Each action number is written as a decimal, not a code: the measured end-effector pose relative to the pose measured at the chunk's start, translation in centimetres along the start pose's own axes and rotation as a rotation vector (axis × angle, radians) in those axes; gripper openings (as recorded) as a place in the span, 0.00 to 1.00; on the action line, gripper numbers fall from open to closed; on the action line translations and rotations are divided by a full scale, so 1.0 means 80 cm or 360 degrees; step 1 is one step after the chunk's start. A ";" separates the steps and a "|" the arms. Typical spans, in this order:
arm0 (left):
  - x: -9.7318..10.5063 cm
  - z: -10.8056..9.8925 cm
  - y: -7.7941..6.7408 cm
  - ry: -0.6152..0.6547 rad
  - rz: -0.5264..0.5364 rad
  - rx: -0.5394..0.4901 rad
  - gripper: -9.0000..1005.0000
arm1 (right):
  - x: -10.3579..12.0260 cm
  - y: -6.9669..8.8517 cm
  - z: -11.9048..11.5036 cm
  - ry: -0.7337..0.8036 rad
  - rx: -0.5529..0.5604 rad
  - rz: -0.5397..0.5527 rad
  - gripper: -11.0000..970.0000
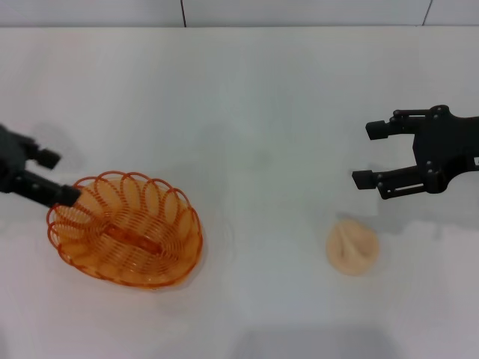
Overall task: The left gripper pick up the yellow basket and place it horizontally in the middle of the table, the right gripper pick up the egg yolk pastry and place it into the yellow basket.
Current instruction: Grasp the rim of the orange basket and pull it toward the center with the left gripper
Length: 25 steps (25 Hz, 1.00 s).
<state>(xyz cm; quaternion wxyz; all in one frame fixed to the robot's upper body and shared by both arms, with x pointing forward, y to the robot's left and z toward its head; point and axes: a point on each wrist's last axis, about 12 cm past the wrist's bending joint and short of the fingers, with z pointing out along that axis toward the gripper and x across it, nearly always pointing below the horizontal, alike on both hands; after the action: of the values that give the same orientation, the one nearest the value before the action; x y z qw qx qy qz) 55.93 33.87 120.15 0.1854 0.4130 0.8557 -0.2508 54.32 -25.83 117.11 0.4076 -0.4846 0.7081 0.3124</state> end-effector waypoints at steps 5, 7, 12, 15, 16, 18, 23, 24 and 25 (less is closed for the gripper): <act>0.011 -0.009 0.008 0.0140 -0.0142 -0.0130 0.88 | 0.000 0.000 0.000 -0.0002 0.0003 0.0002 0.87; 0.017 -0.011 0.011 0.0162 -0.0191 -0.0172 0.88 | 0.001 0.000 0.000 -0.0003 0.0003 0.0004 0.87; 0.026 -0.004 0.018 0.0138 -0.0258 -0.0218 0.87 | 0.002 0.000 0.000 -0.0006 0.0001 0.0013 0.87; 0.030 0.010 0.021 0.0152 -0.0276 -0.0219 0.87 | 0.002 0.000 0.001 -0.0007 -0.0003 0.0018 0.87; 0.031 0.014 0.022 0.0163 -0.0285 -0.0221 0.87 | 0.002 0.000 0.001 -0.0008 -0.0004 0.0018 0.87; 0.032 0.024 0.024 0.0178 -0.0296 -0.0212 0.87 | 0.002 0.000 0.001 -0.0009 -0.0005 0.0017 0.87; 0.032 0.044 0.029 0.0194 -0.0308 -0.0205 0.87 | 0.001 0.000 0.003 -0.0008 -0.0011 0.0017 0.87; 0.031 0.048 0.029 0.0191 -0.0307 -0.0199 0.87 | 0.001 0.000 0.003 -0.0008 -0.0014 0.0014 0.87; 0.030 0.051 0.030 0.0188 -0.0305 -0.0196 0.87 | 0.001 0.000 0.003 -0.0008 -0.0015 0.0014 0.87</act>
<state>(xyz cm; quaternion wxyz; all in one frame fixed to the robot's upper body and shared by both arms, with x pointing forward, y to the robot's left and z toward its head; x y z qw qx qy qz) 56.89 34.23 114.94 0.1347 0.3312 0.9144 -0.1895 54.36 -25.65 116.92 0.4057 -0.4826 0.7078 0.3186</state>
